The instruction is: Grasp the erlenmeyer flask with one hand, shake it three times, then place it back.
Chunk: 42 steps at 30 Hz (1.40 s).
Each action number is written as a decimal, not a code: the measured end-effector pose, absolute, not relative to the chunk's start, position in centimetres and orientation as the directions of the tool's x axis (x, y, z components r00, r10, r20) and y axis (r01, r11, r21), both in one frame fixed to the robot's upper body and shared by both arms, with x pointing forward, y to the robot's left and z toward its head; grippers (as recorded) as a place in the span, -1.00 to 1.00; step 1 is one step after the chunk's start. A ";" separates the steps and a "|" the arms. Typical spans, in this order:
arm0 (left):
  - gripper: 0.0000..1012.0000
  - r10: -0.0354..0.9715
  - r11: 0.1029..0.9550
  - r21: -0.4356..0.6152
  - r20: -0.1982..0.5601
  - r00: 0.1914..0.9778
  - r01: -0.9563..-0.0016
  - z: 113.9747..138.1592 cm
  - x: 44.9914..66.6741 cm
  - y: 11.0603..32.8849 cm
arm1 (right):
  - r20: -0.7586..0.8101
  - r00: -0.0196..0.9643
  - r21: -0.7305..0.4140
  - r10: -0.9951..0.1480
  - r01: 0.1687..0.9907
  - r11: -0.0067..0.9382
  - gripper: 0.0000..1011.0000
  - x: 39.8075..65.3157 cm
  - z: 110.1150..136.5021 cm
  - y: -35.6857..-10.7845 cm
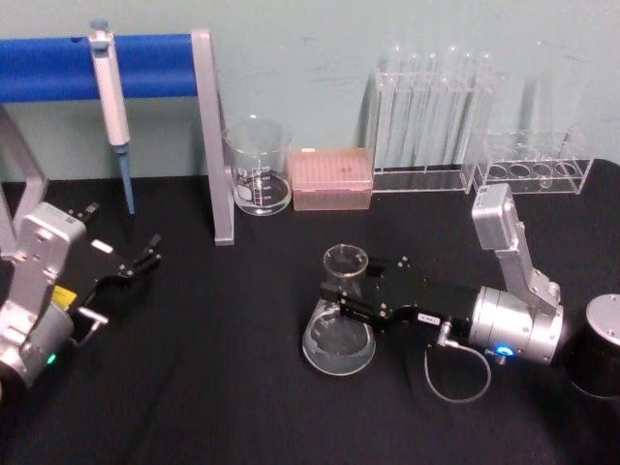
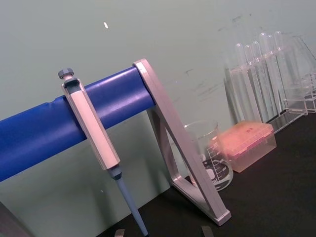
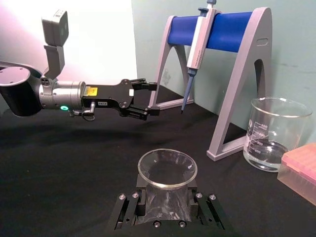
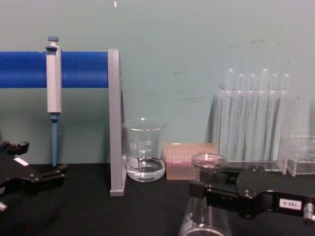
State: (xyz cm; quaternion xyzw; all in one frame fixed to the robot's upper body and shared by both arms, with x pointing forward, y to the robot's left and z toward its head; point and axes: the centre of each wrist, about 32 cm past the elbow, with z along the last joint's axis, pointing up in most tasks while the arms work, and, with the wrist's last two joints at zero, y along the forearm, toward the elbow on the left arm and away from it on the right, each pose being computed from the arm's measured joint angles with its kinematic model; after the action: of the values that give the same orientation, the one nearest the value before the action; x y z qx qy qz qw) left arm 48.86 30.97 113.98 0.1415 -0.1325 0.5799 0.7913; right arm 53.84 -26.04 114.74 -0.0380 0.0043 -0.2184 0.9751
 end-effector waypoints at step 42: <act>0.98 0.880 0.287 0.070 0.374 0.292 -0.955 114.0 48.9 31.0 | -0.005 0.906 -0.100 -0.422 0.420 0.902 -0.10 54.0 114.5 -25.9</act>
State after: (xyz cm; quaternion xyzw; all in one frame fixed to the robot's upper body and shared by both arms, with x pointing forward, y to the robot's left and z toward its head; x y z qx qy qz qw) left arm 48.86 30.97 113.98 0.1415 -0.1325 0.5799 0.7913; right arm 53.98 -25.86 114.48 -0.0485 0.0133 -0.2159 0.9751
